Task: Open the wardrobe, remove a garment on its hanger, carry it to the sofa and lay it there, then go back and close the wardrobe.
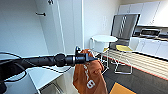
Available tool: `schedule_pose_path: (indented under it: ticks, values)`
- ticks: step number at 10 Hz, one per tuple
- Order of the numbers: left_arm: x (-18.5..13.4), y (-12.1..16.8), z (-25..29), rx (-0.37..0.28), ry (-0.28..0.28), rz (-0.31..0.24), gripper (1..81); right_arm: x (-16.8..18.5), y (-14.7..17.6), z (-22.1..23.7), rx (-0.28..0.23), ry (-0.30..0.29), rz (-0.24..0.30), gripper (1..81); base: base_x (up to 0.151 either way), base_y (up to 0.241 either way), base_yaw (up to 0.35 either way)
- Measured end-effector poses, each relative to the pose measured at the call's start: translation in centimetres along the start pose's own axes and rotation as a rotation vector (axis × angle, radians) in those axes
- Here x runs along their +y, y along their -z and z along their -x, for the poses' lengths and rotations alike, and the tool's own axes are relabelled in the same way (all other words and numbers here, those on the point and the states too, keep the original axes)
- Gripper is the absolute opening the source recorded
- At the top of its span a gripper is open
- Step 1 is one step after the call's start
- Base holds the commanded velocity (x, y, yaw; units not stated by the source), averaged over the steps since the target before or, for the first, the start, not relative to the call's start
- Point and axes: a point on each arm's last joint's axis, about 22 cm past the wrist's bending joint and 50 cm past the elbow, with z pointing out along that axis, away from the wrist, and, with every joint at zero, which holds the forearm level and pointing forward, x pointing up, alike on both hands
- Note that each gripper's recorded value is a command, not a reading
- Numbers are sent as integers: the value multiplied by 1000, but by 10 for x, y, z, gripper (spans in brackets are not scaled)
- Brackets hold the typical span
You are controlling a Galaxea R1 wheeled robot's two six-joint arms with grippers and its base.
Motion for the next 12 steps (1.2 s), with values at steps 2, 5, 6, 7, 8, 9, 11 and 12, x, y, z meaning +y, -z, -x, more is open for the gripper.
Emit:
schedule_pose_path:
  ticks: [2,5,6,7,8,9,11,12]
  values:
    - [-4,23,-3,30,2,-32,10,2,0,-7,-14,39,1,811,0,0,-236]
    - [-3,20,-3,34,1,-32,10,1,-1,-7,-14,39,0,811,0,0,-237]
    - [-2,20,-1,29,1,-28,10,1,0,-8,-12,39,-1,811,0,0,-237]
    - [-2,20,-1,28,1,-28,10,1,0,-7,-14,38,-1,811,0,0,-237]
    - [-2,20,-1,29,1,-29,10,1,0,-8,-13,39,0,811,0,0,-242]
    - [-1,20,-1,28,0,-27,10,1,-1,-7,-14,38,-1,811,0,0,-246]
    - [2,21,2,24,-4,-23,10,1,-1,-7,-14,39,-1,811,0,0,-249]
    - [4,22,4,21,-10,-19,10,1,0,-7,-13,38,-1,811,0,0,-253]
